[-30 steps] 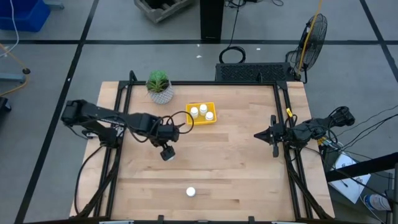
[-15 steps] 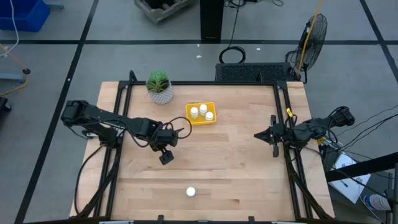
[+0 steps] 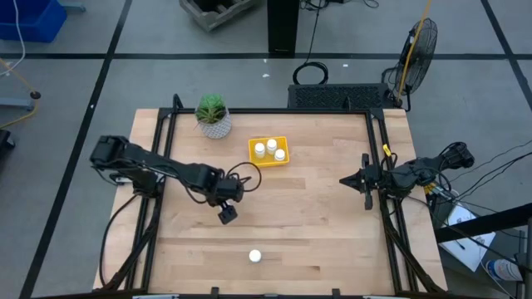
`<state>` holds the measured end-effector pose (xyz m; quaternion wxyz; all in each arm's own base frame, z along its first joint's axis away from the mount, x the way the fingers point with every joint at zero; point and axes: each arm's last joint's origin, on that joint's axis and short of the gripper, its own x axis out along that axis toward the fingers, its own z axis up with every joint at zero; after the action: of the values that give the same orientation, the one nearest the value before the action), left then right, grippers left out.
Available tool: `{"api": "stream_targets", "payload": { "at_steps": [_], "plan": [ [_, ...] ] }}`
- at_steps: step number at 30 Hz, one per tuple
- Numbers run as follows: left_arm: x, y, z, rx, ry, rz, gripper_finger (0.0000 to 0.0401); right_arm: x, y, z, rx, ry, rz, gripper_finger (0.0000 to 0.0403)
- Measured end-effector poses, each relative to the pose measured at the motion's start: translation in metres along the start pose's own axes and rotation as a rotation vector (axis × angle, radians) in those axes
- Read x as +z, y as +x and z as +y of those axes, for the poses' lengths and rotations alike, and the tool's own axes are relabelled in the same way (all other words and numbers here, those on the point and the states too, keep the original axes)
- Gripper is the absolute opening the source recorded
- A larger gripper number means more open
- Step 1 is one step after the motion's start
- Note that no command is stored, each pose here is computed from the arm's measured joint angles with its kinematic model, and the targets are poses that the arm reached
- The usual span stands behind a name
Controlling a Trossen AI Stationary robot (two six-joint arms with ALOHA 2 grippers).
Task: Pick and place pill bottles into a basket
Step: Put the top white pill bottle into the yellow basket
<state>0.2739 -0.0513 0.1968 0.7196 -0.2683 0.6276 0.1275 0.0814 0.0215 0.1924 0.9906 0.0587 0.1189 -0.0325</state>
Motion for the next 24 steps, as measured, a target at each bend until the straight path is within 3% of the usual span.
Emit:
{"api": "stream_targets", "payload": {
  "at_steps": [13, 24],
  "plan": [
    [0.0009, 0.0108, -0.0013, -0.002, 0.011, 0.053, 0.0334, 0.0001, 0.0, 0.0, 0.0, 0.0, 0.0, 0.0],
    [0.0008, 0.0109, -0.002, -0.005, 0.005, 0.05, 0.0231, 0.0001, 0.0, 0.0, 0.0, 0.0, 0.0, 0.0]
  ]
}}
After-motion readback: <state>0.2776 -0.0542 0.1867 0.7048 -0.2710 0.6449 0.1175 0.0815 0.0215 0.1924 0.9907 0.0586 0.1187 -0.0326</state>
